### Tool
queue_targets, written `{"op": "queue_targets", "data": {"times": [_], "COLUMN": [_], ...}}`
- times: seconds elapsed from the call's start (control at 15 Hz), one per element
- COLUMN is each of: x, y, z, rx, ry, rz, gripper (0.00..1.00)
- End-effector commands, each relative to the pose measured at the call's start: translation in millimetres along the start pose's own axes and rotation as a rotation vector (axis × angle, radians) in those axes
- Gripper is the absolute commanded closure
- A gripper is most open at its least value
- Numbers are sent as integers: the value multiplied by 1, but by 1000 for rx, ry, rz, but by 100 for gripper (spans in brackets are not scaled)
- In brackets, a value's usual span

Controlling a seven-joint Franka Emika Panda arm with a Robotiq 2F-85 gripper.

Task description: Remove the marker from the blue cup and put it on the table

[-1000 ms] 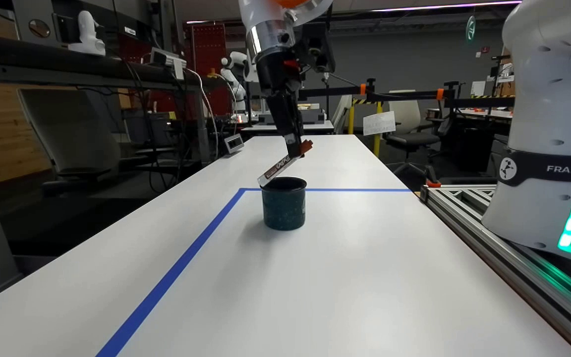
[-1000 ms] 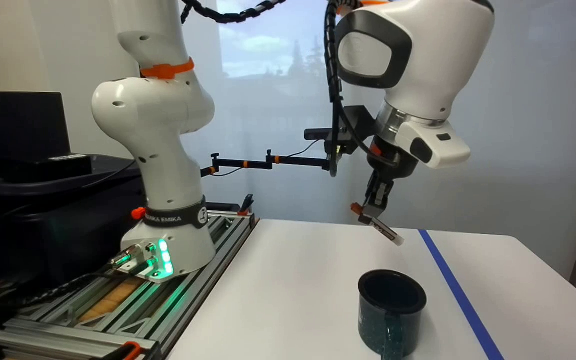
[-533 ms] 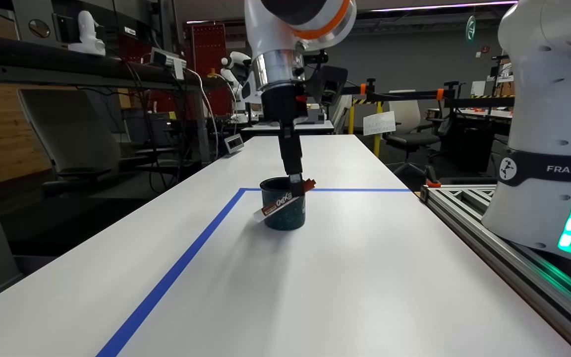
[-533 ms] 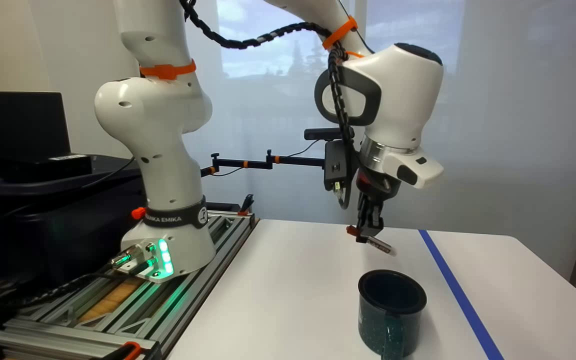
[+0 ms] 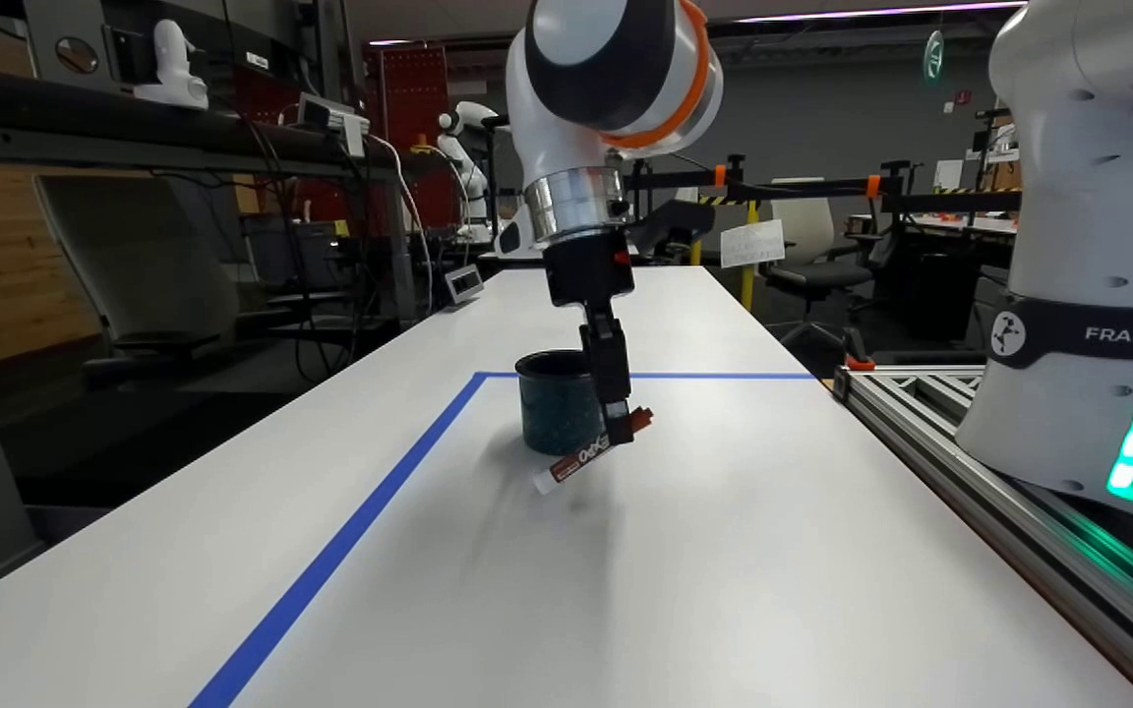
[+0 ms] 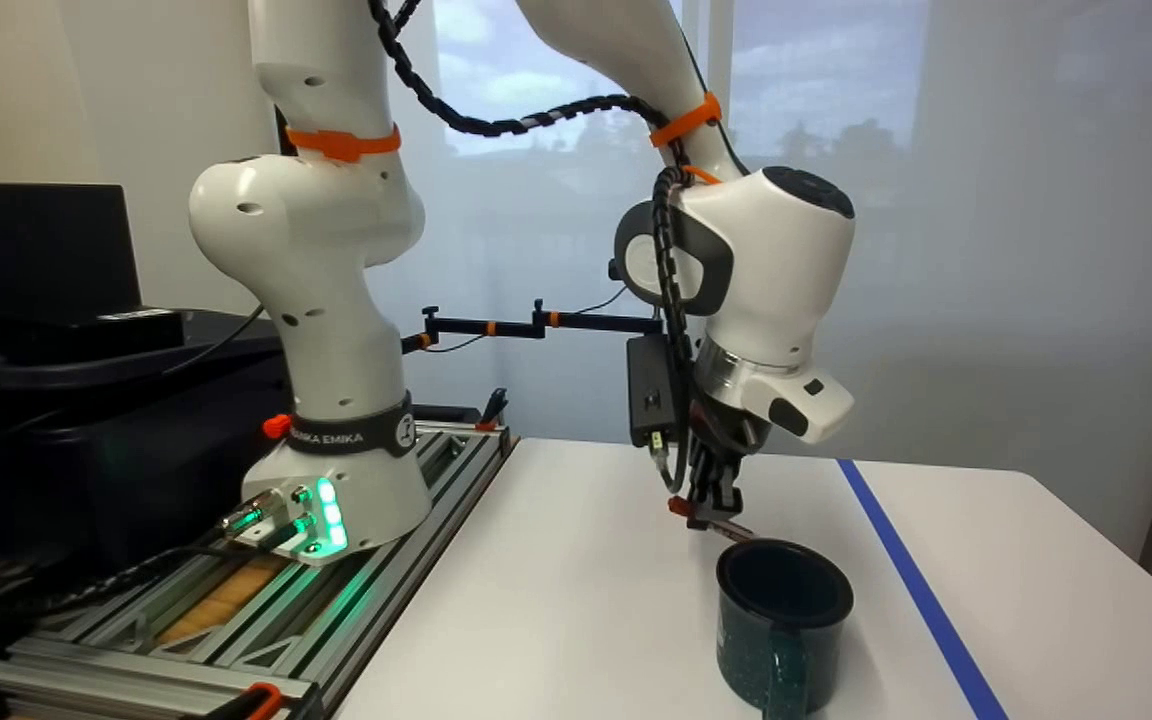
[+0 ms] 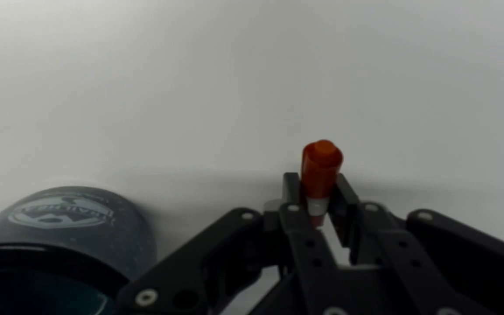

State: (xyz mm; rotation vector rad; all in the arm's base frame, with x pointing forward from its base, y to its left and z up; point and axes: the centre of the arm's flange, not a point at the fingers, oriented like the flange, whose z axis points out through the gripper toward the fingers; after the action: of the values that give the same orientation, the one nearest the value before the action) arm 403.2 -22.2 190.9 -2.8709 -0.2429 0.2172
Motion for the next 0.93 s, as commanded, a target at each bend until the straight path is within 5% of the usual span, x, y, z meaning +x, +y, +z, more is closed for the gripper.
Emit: {"op": "queue_targets", "data": {"times": [0.0, 0.47, 0.53, 0.87], "x": [-3, -3, -2, 5], "y": [8, 4, 2, -16], "z": [20, 35, 34, 12], "rx": [-21, -53, -54, -69], "ry": [3, -29, -31, -20], "rz": [-24, -56, -57, -50], "gripper": [95, 95, 55, 25]}}
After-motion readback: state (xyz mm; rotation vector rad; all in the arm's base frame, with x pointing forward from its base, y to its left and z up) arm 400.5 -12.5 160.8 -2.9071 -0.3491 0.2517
